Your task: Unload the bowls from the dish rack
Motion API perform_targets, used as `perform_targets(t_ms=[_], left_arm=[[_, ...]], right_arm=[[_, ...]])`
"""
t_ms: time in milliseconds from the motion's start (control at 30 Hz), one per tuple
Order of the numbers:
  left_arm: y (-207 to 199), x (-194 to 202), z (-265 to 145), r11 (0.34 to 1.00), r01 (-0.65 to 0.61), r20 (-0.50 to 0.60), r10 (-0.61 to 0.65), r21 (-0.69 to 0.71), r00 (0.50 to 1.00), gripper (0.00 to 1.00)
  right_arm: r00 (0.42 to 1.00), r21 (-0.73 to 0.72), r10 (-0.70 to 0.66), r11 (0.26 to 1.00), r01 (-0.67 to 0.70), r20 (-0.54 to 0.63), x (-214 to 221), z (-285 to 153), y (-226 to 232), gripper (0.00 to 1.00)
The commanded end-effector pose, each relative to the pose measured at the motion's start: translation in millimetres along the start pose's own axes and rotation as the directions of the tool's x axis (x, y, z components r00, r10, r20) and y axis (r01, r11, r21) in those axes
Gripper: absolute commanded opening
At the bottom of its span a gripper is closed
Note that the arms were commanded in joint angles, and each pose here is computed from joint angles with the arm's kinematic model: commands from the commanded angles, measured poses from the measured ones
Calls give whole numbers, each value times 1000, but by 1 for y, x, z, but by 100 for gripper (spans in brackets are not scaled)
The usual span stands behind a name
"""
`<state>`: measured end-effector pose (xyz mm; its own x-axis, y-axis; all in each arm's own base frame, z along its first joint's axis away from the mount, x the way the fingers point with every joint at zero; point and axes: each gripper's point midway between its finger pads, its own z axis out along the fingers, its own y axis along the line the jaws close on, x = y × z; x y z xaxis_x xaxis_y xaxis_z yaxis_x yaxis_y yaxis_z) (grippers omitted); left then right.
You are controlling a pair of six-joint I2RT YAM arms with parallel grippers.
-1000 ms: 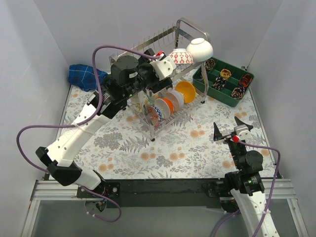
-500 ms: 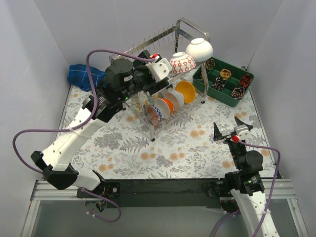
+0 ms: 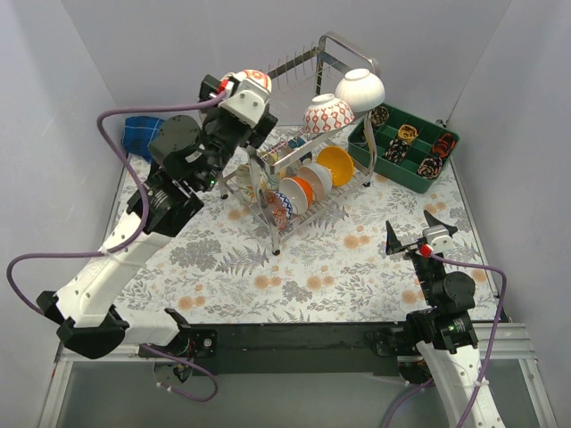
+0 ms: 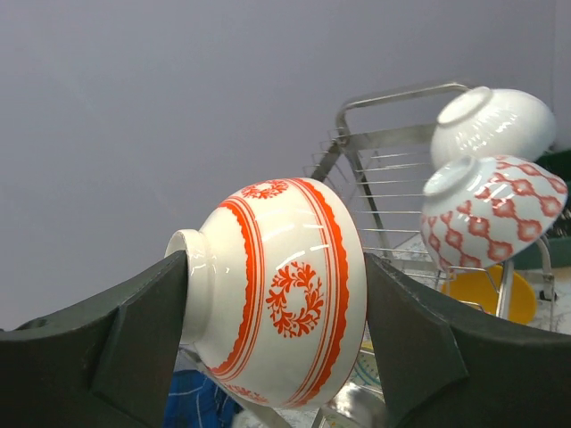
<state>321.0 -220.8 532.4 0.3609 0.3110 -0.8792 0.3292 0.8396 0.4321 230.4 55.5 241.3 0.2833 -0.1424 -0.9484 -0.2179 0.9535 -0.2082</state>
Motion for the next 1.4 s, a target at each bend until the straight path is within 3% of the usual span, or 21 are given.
perform_targets(t_ms=[0, 200, 333, 467, 667, 767, 900, 1000, 1233, 1367], left_arm=[[66, -32, -39, 957, 156, 90, -138, -244, 986, 11], [73, 11, -70, 910, 230, -18, -251, -344, 968, 11], [69, 43, -103, 868, 317, -51, -363, -382, 930, 9], [39, 92, -117, 832, 409, -110, -478, -376, 872, 7], [-18, 178, -131, 815, 456, -307, -564, -359, 766, 10], [-37, 207, -137, 774, 528, -349, -631, -350, 693, 11], [-60, 240, -145, 687, 645, -415, -722, -334, 554, 12], [-75, 256, -156, 620, 701, -443, -770, -352, 459, 13], [-125, 274, -183, 480, 810, -544, -802, -337, 249, 16], [-148, 264, -192, 350, 889, -554, -821, -296, 139, 16]], right_arm=[[990, 30, -9, 1000, 4, 141, -37, -10, -8, 99], [988, -5, -5, 1000, 6, 152, -41, -10, -2, 99], [989, -81, 13, 997, -1, 148, -44, -8, 11, 99], [990, -212, 53, 977, -24, 132, -50, -6, 33, 98], [990, -365, 122, 921, -139, -68, -32, 4, 63, 99], [963, -402, 174, 882, -245, -207, -19, 7, 76, 99], [860, -346, 251, 837, -424, -444, 14, 10, 89, 99], [799, -303, 279, 819, -488, -533, 26, 10, 94, 99], [722, -286, 358, 745, -603, -592, 37, 5, 111, 99], [675, -276, 351, 718, -639, -649, 47, 2, 119, 99]])
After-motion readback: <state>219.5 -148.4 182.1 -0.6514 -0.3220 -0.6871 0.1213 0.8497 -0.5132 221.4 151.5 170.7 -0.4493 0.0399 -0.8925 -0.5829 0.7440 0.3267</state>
